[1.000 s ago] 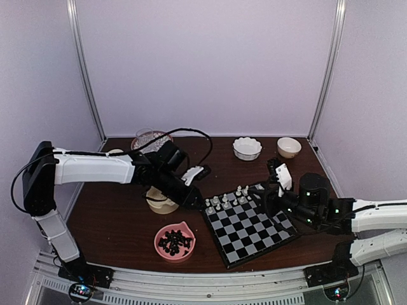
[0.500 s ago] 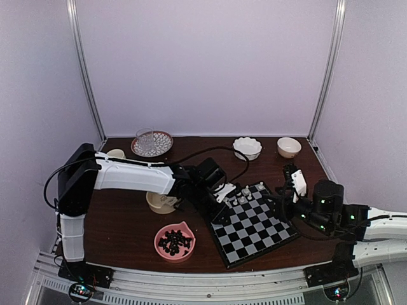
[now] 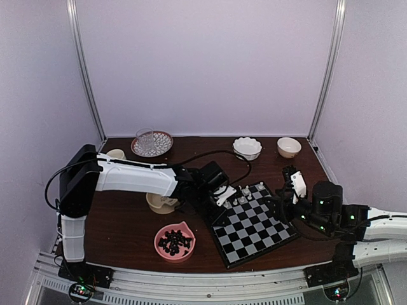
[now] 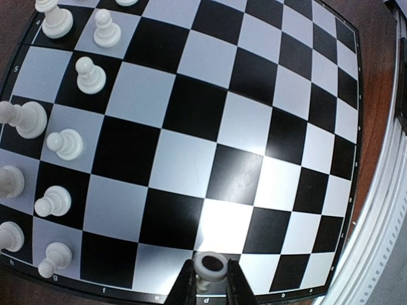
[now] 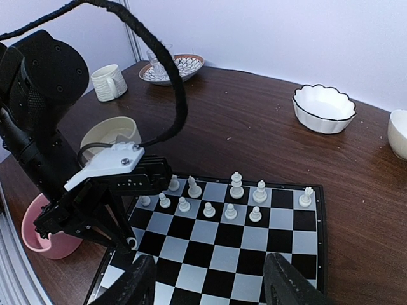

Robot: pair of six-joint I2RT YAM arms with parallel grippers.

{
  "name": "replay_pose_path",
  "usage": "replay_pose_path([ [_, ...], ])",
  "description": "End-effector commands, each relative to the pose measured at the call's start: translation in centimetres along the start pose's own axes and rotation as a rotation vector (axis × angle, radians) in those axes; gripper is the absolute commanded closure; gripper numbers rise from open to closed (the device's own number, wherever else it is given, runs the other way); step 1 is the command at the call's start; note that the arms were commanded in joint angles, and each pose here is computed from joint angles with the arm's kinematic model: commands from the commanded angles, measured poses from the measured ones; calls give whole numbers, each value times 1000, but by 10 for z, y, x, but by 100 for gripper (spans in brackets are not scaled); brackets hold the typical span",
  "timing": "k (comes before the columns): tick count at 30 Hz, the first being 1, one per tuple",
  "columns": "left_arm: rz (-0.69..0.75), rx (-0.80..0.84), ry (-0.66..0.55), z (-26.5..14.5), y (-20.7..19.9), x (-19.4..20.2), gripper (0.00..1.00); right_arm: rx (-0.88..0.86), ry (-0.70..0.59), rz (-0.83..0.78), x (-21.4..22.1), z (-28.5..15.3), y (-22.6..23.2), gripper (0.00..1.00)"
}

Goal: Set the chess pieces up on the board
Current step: Place the pawn on the chessboard.

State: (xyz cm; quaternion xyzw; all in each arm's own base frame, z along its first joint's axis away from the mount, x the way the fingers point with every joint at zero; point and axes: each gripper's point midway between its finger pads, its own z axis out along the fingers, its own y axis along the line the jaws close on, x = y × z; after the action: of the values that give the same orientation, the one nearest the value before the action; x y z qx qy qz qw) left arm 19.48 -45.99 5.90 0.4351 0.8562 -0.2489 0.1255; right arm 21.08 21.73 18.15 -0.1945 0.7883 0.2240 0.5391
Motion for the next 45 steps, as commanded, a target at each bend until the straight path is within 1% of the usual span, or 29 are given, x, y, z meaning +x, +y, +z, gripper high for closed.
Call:
replay_pose_path([
  [1, 31, -15, -3, 4, -2, -4, 98, 5, 10, 7, 7, -1, -3, 39],
  [4, 32, -10, 5, 7, -3, -1, 96, 6, 6, 9, 6, -2, -4, 39],
  [11, 24, 6, 24, 15, -4, 2, 96, 6, 0, 10, 5, -3, -4, 39],
  [21, 39, 19, 16, 10, -12, 1, 78, 6, -5, 10, 4, -4, -4, 39],
  [28, 42, 25, 3, 4, -15, -2, 75, 4, -7, 10, 4, -4, -4, 39],
  [32, 45, 25, -4, 0, -17, -3, 70, 3, -9, 9, 3, -4, -4, 39],
  [45, 63, 10, -43, -14, -18, -7, 68, -2, -25, 12, 0, -7, -4, 39],
])
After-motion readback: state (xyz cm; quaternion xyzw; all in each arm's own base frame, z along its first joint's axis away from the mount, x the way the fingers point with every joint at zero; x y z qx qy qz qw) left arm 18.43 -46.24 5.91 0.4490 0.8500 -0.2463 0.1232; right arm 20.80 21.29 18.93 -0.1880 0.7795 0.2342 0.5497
